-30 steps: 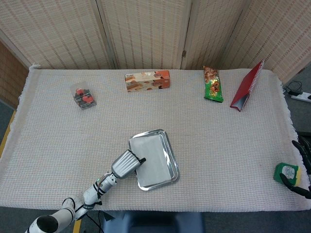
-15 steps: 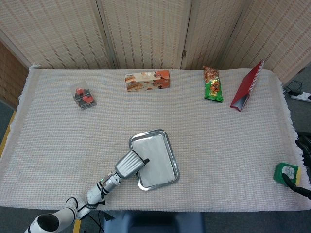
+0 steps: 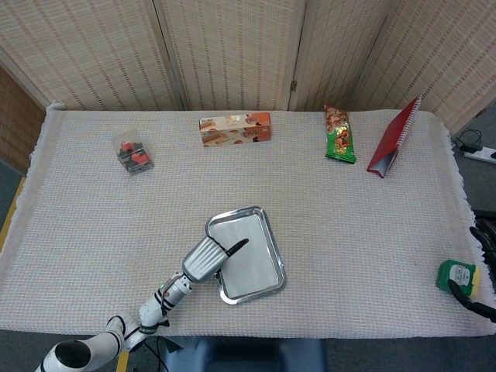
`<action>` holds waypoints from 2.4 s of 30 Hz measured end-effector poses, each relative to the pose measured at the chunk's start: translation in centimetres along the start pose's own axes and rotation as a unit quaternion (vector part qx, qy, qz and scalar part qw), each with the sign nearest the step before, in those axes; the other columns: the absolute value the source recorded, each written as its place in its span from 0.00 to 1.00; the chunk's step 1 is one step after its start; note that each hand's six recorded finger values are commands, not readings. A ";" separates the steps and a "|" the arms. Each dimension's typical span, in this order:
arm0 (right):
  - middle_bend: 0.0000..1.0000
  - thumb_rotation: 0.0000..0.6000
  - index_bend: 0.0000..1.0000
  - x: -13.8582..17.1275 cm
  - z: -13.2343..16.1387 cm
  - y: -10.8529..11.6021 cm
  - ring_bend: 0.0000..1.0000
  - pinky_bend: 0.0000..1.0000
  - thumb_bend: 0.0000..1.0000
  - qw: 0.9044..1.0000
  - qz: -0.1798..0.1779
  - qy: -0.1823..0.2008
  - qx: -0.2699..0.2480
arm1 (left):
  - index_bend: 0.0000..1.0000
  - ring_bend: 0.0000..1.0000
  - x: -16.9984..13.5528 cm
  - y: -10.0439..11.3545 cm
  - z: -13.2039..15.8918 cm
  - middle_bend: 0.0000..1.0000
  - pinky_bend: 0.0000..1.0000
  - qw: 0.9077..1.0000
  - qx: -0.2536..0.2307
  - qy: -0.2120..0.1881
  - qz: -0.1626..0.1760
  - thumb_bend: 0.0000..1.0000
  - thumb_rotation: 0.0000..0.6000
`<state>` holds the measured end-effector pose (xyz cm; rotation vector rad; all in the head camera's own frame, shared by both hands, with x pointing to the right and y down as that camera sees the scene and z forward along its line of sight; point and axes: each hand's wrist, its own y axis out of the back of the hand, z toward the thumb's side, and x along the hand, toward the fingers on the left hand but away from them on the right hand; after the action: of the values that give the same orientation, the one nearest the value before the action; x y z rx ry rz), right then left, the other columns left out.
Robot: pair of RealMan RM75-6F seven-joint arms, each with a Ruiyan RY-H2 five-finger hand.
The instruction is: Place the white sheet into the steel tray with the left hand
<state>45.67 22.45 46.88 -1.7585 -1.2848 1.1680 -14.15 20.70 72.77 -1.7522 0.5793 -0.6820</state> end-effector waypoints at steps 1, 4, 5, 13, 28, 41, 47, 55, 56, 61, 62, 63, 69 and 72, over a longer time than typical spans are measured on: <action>0.00 1.00 0.00 0.0 0.0 0.0 0.00 0.00 0.36 1.000 0.000 0.000 0.000 | 0.23 1.00 0.1 0.1 0.0 1.00 1.00 1.000 0.000 0.000 0.001 0.17 1.00; 0.00 1.00 0.00 0.0 -0.1 0.1 0.00 0.00 0.36 1.000 0.000 0.000 0.000 | 0.23 1.00 0.1 0.3 0.2 1.00 1.00 1.000 0.003 -0.004 0.001 0.16 1.00; 0.00 1.00 0.00 0.0 -0.1 0.1 0.00 0.00 0.36 1.000 -0.001 -0.001 0.000 | 0.23 1.00 0.1 0.4 0.2 1.00 1.00 1.000 0.003 -0.006 0.000 0.16 1.00; 0.00 1.00 0.00 0.1 0.4 0.0 0.00 0.00 0.36 1.000 0.001 0.006 0.001 | 0.21 1.00 0.1 0.7 1.0 1.00 1.00 0.999 0.038 -0.023 -0.017 0.12 1.00; 0.00 1.00 0.00 0.5 0.7 0.1 0.00 0.00 0.36 1.000 -0.001 0.013 -0.001 | 0.20 1.00 0.6 3.2 2.3 1.00 1.00 0.993 0.084 -0.068 -0.045 0.07 1.00; 0.00 1.00 0.00 0.5 0.6 0.0 0.00 0.00 0.36 1.000 0.002 0.011 -0.002 | 0.18 1.00 3.0 1.6 1.8 1.00 1.00 0.983 0.144 -0.071 -0.091 0.06 1.00; 0.00 1.00 0.00 0.5 0.6 0.2 0.00 0.00 0.36 1.000 0.002 0.015 -0.005 | 0.18 1.00 2.9 2.2 2.2 1.00 1.00 0.980 0.150 -0.080 -0.100 0.06 1.00; 0.00 1.00 0.00 0.8 1.1 0.2 0.00 0.00 0.36 1.000 0.004 0.027 -0.009 | 0.18 1.00 2.4 3.6 3.3 1.00 1.00 0.975 0.167 -0.097 -0.110 0.06 1.00; 0.00 1.00 0.00 0.9 1.2 0.2 0.00 0.00 0.36 1.000 0.004 0.027 -0.009 | 0.18 1.00 2.3 3.8 3.4 1.00 1.00 0.974 0.171 -0.098 -0.111 0.06 1.00; 0.00 1.00 0.00 1.0 1.2 0.3 0.00 0.00 0.36 1.000 0.002 0.027 -0.009 | 0.19 1.00 2.7 4.5 3.6 1.00 1.00 0.971 0.181 -0.106 -0.111 0.04 1.00; 0.00 1.00 0.00 1.0 1.2 0.4 0.00 0.00 0.36 1.000 0.002 0.027 -0.009 | 0.19 1.00 2.8 4.5 3.6 1.00 1.00 0.971 0.181 -0.107 -0.110 0.04 1.00; 0.00 1.00 0.00 1.1 1.2 0.4 0.00 0.00 0.36 1.000 0.002 0.027 -0.009 | 0.19 1.00 3.0 4.4 3.5 1.00 1.00 0.971 0.183 -0.107 -0.110 0.04 1.00; 0.00 1.00 0.00 1.0 0.9 0.5 0.00 0.00 0.36 1.000 0.000 0.021 -0.009 | 0.19 1.00 3.7 4.5 3.1 1.00 1.00 0.969 0.195 -0.107 -0.111 0.04 1.00; 0.00 1.00 0.00 0.9 0.8 0.4 0.00 0.00 0.35 1.000 0.002 0.019 -0.008 | 0.19 1.00 3.6 4.6 3.0 1.00 1.00 0.966 0.204 -0.109 -0.115 0.04 1.00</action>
<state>45.20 23.20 45.94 -1.7872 -1.2731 1.1228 -9.68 19.02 68.25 -1.4876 0.0719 -0.7004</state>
